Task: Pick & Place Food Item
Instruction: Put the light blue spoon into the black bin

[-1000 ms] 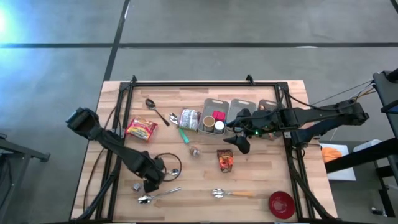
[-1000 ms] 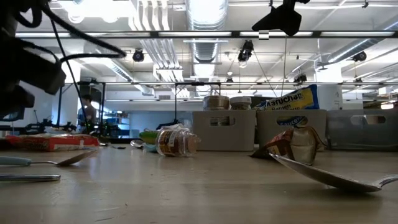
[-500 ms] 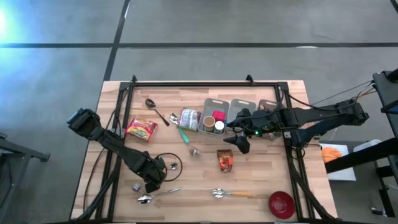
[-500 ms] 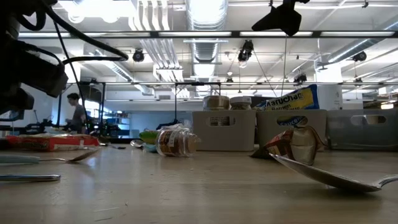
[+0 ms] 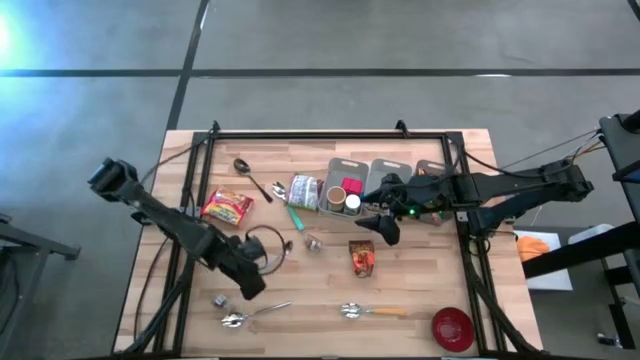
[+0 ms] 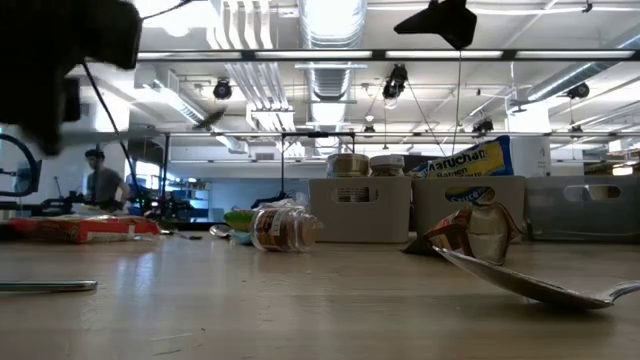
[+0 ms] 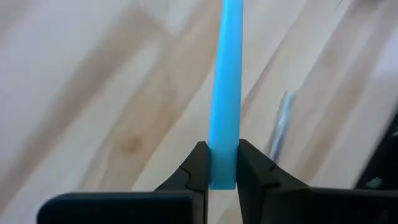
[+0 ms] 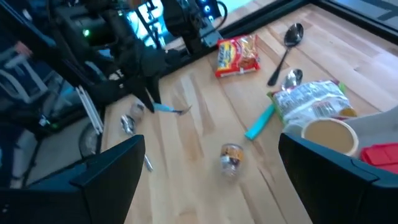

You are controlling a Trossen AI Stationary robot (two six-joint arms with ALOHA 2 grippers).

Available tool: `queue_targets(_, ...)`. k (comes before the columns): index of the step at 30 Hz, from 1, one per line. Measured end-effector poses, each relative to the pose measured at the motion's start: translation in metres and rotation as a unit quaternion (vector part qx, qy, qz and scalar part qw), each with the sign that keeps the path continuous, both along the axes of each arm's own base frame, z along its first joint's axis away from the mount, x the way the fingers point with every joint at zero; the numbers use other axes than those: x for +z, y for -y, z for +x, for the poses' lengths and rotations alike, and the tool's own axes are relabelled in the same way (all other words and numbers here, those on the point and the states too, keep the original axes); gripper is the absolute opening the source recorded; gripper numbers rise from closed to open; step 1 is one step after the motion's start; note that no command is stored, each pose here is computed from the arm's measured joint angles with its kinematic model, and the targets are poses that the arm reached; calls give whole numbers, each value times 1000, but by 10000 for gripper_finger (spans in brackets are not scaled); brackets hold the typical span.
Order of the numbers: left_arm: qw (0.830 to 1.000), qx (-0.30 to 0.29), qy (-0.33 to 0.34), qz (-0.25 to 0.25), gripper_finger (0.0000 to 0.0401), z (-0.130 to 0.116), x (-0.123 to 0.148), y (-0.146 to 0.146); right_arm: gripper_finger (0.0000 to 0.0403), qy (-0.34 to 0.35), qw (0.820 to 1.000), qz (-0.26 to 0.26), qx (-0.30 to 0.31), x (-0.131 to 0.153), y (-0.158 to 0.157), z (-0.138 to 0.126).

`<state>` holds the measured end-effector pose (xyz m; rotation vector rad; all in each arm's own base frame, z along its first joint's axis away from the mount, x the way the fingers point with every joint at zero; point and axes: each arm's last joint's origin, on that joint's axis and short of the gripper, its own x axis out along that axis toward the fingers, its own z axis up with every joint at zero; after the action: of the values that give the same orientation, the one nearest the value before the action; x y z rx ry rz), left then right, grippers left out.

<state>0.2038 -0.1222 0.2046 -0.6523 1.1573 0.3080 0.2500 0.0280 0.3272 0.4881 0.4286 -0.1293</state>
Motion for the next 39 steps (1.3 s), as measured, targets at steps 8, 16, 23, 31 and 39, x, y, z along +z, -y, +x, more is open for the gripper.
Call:
queue_targets(8, 967, 116, 228, -2, 38, -2, 61, -36, 368, 88, 996, 32, -4, 15, -3, 7)
queue_targets(16, 889, 139, 436, 21, 38, 22, 105, -67, 368, 158, 985, 69, -6, 19, -7, 26)
queue_targets(23, 863, 131, 488, 19, 38, 30, 117, -81, 368, 231, 967, 111, 8, 16, -11, 51)
queue_targets(31, 857, 126, 500, 10, 38, 39, 114, -82, 368, 241, 956, 164, -31, 0, 2, 76)
queue_targets(39, 846, 120, 519, -4, 38, 49, 113, -79, 368, 216, 969, 119, -21, 28, 3, 96)
